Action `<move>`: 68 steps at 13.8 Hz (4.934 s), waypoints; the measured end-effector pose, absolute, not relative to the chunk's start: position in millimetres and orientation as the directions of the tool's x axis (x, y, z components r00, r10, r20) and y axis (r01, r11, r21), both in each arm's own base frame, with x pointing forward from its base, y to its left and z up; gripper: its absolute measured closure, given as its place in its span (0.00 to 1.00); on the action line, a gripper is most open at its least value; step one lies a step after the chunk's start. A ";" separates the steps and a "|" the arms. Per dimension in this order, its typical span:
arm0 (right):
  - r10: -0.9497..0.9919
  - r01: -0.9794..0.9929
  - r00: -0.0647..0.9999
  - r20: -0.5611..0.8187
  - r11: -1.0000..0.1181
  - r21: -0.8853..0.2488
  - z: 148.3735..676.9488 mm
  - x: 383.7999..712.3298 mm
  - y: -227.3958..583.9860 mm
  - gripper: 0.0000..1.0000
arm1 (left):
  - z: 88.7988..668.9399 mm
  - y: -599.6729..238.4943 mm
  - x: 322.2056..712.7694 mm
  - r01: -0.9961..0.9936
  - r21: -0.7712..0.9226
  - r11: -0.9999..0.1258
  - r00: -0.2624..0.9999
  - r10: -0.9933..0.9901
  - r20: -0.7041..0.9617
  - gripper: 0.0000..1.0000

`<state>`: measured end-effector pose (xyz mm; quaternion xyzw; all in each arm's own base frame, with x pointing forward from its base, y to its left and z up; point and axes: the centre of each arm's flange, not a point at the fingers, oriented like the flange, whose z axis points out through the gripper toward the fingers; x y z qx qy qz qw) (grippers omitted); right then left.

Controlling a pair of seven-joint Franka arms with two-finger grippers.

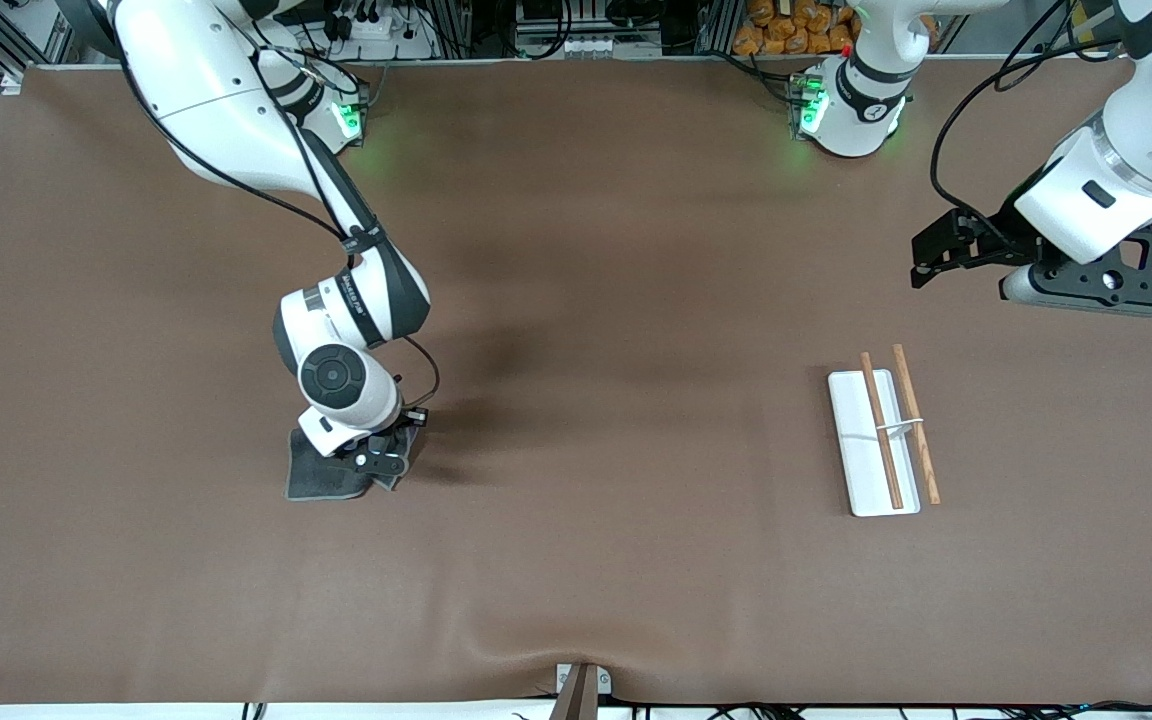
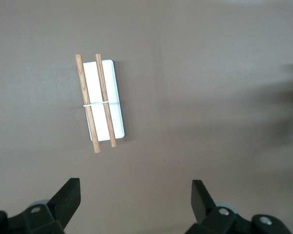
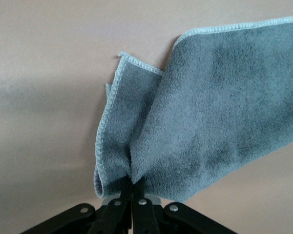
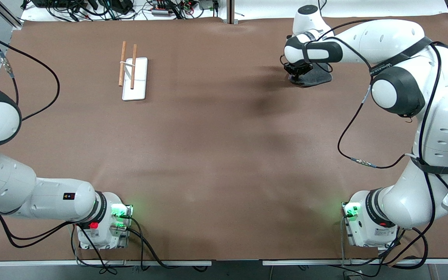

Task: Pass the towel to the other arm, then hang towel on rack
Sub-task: 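Pinch the towel corner with the right gripper and lift it, then raise the towel with the right gripper while the left gripper approaches, then grasp the hanging towel with the left gripper beside the right gripper, then open the right gripper and withdraw it while the left gripper holds towel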

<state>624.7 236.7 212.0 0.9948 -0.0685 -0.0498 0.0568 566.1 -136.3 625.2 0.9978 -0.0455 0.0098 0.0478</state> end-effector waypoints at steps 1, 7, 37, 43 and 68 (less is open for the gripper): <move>-0.149 -0.138 0.984 -0.092 -0.984 0.115 215.4 626.8 235.3 0.98 | 625.1 -138.3 565.6 -0.091 0.095 -0.991 0.996 -0.089 0.023 0.00; -0.322 -0.334 0.924 -0.205 -0.942 -0.024 297.7 642.7 258.2 0.98 | 617.2 -164.3 557.7 0.002 0.090 -0.996 1.000 0.001 -0.015 0.00; -0.721 -0.973 0.230 -0.654 -0.168 -0.157 492.6 617.6 446.2 0.98 | 507.1 -375.7 630.7 0.691 0.544 -0.477 0.677 0.690 -0.255 0.17; -0.719 -0.976 0.216 -0.661 -0.162 -0.143 493.4 608.8 459.1 0.98 | 496.3 -388.6 617.7 0.724 0.455 -0.518 0.672 0.677 -0.300 0.16; -0.750 -0.970 0.229 -0.620 -0.229 -0.080 476.7 622.1 425.9 0.18 | 527.8 -286.7 607.9 0.511 0.275 -0.815 0.851 0.434 -0.295 0.96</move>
